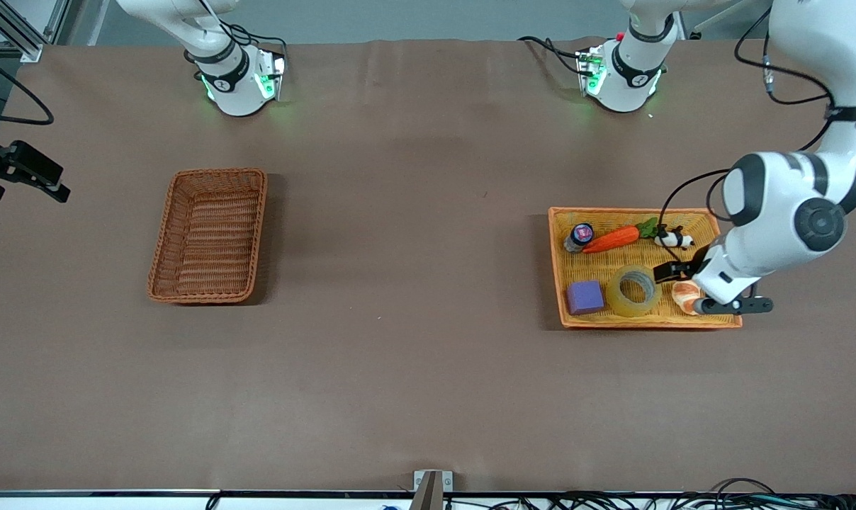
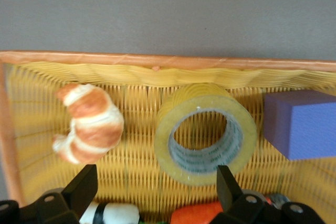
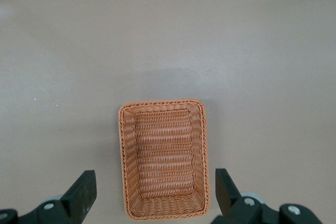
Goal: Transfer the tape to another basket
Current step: 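Grasp the yellow tape roll by its rim with the left gripper, then lift the tape roll and carry it toward the table middle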
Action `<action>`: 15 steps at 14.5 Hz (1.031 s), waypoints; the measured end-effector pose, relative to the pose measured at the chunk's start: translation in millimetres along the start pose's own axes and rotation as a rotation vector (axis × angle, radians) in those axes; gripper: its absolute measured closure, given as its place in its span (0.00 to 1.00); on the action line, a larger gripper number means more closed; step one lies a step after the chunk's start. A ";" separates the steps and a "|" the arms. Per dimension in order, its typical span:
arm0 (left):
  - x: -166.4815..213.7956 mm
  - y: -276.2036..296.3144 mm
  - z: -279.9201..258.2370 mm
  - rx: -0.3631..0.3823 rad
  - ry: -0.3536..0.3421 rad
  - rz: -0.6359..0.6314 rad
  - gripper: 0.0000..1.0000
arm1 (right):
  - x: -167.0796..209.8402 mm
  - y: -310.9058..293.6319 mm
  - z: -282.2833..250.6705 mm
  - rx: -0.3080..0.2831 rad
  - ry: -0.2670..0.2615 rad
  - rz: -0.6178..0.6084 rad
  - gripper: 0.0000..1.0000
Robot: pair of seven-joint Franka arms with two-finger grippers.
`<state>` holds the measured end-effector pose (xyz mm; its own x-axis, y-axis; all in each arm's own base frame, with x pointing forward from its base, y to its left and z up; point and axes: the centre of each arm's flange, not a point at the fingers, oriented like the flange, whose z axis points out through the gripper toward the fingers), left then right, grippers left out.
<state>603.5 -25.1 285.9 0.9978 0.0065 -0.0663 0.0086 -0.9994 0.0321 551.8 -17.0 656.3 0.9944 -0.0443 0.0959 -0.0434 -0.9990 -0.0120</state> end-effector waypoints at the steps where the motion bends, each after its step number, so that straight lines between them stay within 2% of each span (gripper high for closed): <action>1: 2.2 0.6 13.9 -0.003 0.007 0.001 0.00 | 0.0 0.0 0.0 0.000 0.000 0.000 0.00; 6: 9.1 1.6 65.2 -0.015 0.023 0.000 0.03 | 0.0 0.1 0.0 0.000 0.000 0.000 0.00; 7: 9.9 1.6 73.4 -0.017 0.030 -0.001 0.07 | 0.0 0.2 0.1 0.000 0.000 0.000 0.00; 13: 10.1 2.0 90.0 -0.022 0.043 -0.001 0.70 | 0.0 0.6 0.1 0.000 -0.001 0.001 0.00; 14: 10.4 3.2 87.6 -0.022 0.047 0.001 0.77 | 0.0 0.8 0.1 0.000 -0.001 0.002 0.00; 15: 10.8 4.2 82.9 -0.022 0.054 0.003 0.78 | 0.0 1.1 0.1 0.000 -0.001 0.002 0.00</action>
<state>608.9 -31.9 202.7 0.9999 0.0055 -0.0120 0.0061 -0.9985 0.0540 551.8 -18.2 656.2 0.9944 -0.0466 0.0952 -0.0457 -0.9989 -0.0121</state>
